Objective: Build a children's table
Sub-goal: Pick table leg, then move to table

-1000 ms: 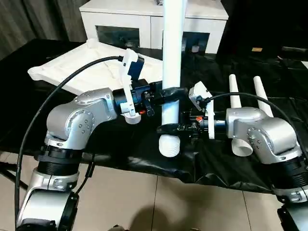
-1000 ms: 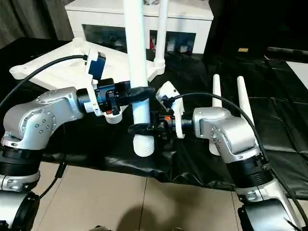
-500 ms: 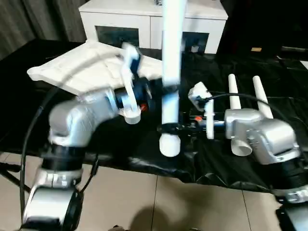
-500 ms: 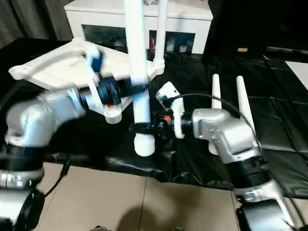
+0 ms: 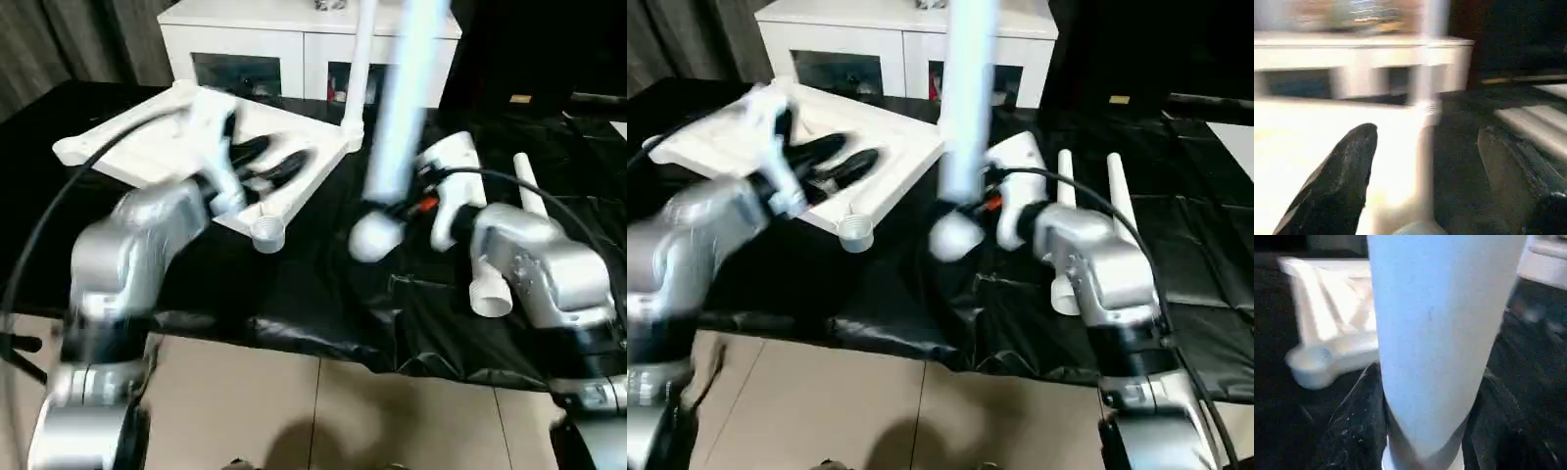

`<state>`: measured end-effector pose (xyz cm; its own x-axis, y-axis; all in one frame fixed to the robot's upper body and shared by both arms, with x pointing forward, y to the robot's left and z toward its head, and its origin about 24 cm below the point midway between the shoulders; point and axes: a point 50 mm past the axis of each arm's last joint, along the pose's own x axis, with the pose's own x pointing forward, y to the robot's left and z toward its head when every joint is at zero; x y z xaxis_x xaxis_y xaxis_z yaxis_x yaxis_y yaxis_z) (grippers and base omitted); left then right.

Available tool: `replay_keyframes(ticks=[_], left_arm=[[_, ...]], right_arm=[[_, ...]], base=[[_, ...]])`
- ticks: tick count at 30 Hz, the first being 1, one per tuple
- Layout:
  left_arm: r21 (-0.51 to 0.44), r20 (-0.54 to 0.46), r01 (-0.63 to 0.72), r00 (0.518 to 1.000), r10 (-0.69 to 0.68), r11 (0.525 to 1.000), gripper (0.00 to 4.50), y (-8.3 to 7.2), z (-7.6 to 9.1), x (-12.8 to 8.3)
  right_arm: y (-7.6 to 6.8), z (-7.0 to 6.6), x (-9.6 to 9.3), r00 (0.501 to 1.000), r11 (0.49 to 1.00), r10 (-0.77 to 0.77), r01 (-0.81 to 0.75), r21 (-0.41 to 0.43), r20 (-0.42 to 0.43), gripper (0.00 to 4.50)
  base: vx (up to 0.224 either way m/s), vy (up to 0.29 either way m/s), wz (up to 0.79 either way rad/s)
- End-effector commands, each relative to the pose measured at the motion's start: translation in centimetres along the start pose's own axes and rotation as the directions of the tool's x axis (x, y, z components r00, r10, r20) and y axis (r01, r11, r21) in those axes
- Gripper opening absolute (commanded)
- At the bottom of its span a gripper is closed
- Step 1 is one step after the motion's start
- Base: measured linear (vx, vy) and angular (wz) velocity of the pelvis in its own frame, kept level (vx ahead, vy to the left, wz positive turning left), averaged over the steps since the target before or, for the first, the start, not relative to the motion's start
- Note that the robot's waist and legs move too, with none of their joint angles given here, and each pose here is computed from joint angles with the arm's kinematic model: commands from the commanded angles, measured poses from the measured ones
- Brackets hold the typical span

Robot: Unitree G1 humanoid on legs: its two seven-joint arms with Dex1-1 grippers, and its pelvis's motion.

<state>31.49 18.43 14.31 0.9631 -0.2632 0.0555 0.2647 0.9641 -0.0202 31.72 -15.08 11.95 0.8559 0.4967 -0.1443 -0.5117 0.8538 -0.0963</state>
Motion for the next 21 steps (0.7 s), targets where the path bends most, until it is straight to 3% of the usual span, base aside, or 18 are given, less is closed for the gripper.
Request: replay_keyframes(ticks=[1,7,15,21], left_arm=[[0.035,0.039,-0.147,0.989,0.146,0.988,3.69,0.3,-0.8,-1.7],[0.116,-0.003,-0.255,0.966,0.257,0.96,3.69,-0.5,-4.0,-3.5],[0.12,0.011,-0.263,0.965,0.263,0.957,3.69,-0.8,-4.0,-2.6],[0.24,0.048,-0.322,0.946,0.32,0.916,3.69,-0.6,-3.4,-2.1]], right_arm=[[0.6,-0.2,-0.9,0.995,0.995,-0.088,0.085,0.053,0.043,1.83],[1.7,-2.1,-1.4,0.978,0.974,-0.198,0.188,0.127,0.07,1.83],[2.7,-2.6,-1.0,0.977,0.97,-0.203,0.193,0.147,0.061,1.83],[2.8,-3.0,-0.9,0.972,0.965,-0.226,0.215,0.153,0.058,1.83]], base=[[0.0,0.0,0.0],[-0.018,0.071,0.0],[-0.069,0.171,0.18],[-0.075,0.204,0.06]])
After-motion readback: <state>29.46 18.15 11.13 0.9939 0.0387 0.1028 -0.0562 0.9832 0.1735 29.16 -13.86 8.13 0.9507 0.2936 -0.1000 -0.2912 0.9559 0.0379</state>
